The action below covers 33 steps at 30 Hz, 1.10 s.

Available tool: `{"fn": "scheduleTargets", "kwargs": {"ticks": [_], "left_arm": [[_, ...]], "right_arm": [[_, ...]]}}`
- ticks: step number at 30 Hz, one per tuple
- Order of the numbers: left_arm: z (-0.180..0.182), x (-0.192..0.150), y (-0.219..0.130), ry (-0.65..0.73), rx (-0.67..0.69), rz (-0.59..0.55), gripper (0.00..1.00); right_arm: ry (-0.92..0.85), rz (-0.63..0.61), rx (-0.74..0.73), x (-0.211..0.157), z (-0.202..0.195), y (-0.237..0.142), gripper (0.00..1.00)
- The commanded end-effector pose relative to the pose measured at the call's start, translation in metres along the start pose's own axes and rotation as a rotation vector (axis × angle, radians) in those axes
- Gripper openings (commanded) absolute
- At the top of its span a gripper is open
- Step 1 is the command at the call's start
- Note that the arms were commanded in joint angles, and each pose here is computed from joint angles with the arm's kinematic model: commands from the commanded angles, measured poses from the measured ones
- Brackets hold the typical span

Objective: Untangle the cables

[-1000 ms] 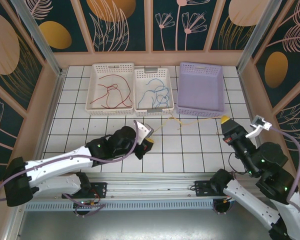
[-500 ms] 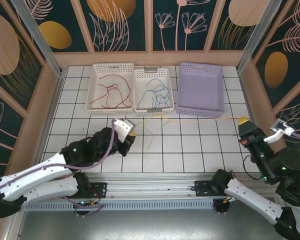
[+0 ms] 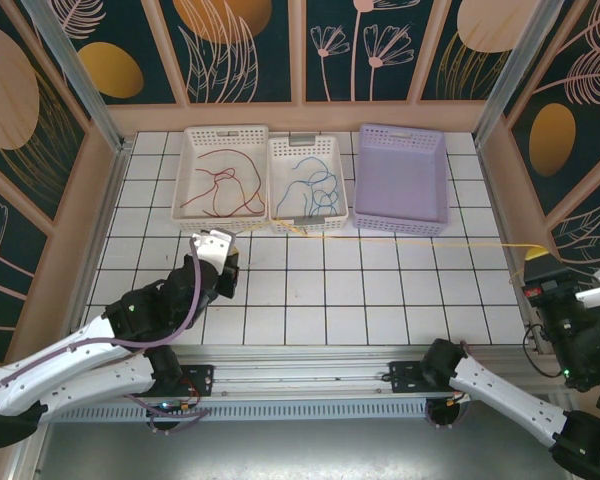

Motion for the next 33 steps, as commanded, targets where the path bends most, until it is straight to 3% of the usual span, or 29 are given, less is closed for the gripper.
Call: {"fn": "scheduleTargets", "kwargs": {"ticks": [1,11,19,33], "left_arm": [[0.017,0.001,0.002,-0.034,0.136,-0.029,0.00],[0.043,0.004,0.011,-0.087,0.364,-0.039,0.00],[0.071,0.009,0.021,-0.133,0.516,-0.037,0.00],[0.092,0.012,0.024,-0.210,0.579,-0.055,0.00]], "right_arm": [[-0.053,-0.004,-0.109,-0.003,-0.009,0.003,0.00],[-0.031,-0.042,-0.243,-0.004,-0.029,-0.002,0.00],[-0.117,-0.030,-0.309,-0.018,-0.027,0.005,0.00],[-0.270,-0.008,-0.403,-0.033,-0.010,0.023,0.00]]}}
Point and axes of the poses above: each hand's point on the last joint's axis, 136 mm out from that joint toward the fingers, its own y axis out along the fingers, its own z axis along the line the jaws close on, x = y × z, the point moved 8 cm from there along -y, back along the fingers, and after that the axes turned 12 degrees about -y, right-handed, at the moved point
